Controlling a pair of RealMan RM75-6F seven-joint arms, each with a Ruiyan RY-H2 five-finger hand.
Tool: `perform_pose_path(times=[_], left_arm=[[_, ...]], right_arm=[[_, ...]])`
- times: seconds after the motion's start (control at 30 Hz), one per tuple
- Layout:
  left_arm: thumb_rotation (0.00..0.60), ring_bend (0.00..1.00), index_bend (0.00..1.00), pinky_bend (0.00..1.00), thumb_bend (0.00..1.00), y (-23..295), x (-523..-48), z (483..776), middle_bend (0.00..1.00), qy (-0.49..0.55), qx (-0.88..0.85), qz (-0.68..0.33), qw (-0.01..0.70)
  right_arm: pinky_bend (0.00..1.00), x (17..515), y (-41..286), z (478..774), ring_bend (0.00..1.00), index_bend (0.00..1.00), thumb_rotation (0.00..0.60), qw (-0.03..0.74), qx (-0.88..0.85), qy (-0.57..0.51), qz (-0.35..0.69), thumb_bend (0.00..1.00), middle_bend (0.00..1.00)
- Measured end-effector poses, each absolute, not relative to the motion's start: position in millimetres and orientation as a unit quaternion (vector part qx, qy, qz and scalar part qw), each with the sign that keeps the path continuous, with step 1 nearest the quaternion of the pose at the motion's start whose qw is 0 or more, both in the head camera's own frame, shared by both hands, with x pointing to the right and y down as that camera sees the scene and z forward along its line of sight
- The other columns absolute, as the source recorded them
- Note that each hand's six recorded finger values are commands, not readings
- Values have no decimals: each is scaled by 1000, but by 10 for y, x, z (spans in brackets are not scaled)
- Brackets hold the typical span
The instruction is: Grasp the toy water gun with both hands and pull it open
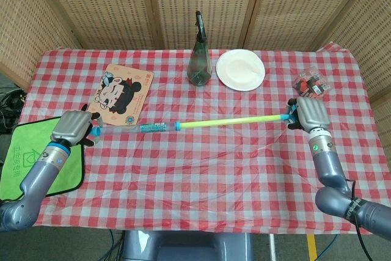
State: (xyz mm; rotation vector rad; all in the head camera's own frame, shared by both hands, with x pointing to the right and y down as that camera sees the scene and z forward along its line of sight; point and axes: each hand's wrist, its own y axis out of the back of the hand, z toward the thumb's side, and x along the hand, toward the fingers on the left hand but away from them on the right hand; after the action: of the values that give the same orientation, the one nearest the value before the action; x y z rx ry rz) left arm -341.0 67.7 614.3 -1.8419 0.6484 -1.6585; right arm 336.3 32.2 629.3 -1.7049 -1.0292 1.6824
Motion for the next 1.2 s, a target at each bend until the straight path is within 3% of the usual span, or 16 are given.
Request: perform_pose_path(times=[0.1, 0.17, 0.27, 0.37, 0.43, 0.57, 0.73, 1.0, 1.2], left_arm=[[600, 671, 576, 564, 373, 678, -3392, 6143, 749, 242, -690, -619, 287], [600, 480, 394, 434, 321, 679, -3385, 6141, 504, 240, -689, -619, 289], [600, 181, 155, 220, 251, 689, -3386, 6141, 140, 233, -688, -621, 294], [600, 61, 89, 138, 205, 723, -3393, 6150, 14, 221, -689, -624, 295], [600, 38, 78, 115, 196, 749, -3395, 6156, 0, 214, -691, -626, 292], [600, 8, 65, 78, 196, 800, -3397, 6161, 0, 210, -695, -626, 285], [600, 0, 63, 6, 196, 866, -3402, 6151, 0, 216, -701, -620, 278], [600, 0, 58, 0, 196, 978, -3468, 6054, 0, 261, -705, -596, 283], [600, 0, 8, 0, 196, 1150, -3598, 5898, 0, 313, -692, -562, 327]], right_arm=[[676, 3370, 332, 6301, 969, 835, 600, 263, -630, -380, 624, 512, 985], [626, 3375, 339, 6303, 854, 705, 600, 263, -630, -378, 625, 437, 873], [430, 3385, 356, 6304, 519, 408, 600, 267, -629, -371, 628, 322, 494], [288, 3415, 399, 6327, 266, 252, 600, 273, -627, -355, 638, 268, 260], [181, 3442, 436, 6352, 137, 188, 600, 270, -625, -347, 645, 236, 142], [112, 3484, 491, 6393, 8, 101, 600, 260, -623, -341, 654, 201, 15], [109, 3525, 538, 6413, 0, 87, 600, 258, -620, -344, 657, 200, 0], [82, 3587, 649, 6356, 0, 86, 600, 267, -615, -363, 647, 200, 0], [79, 3619, 810, 6167, 0, 86, 600, 311, -613, -403, 604, 195, 0]])
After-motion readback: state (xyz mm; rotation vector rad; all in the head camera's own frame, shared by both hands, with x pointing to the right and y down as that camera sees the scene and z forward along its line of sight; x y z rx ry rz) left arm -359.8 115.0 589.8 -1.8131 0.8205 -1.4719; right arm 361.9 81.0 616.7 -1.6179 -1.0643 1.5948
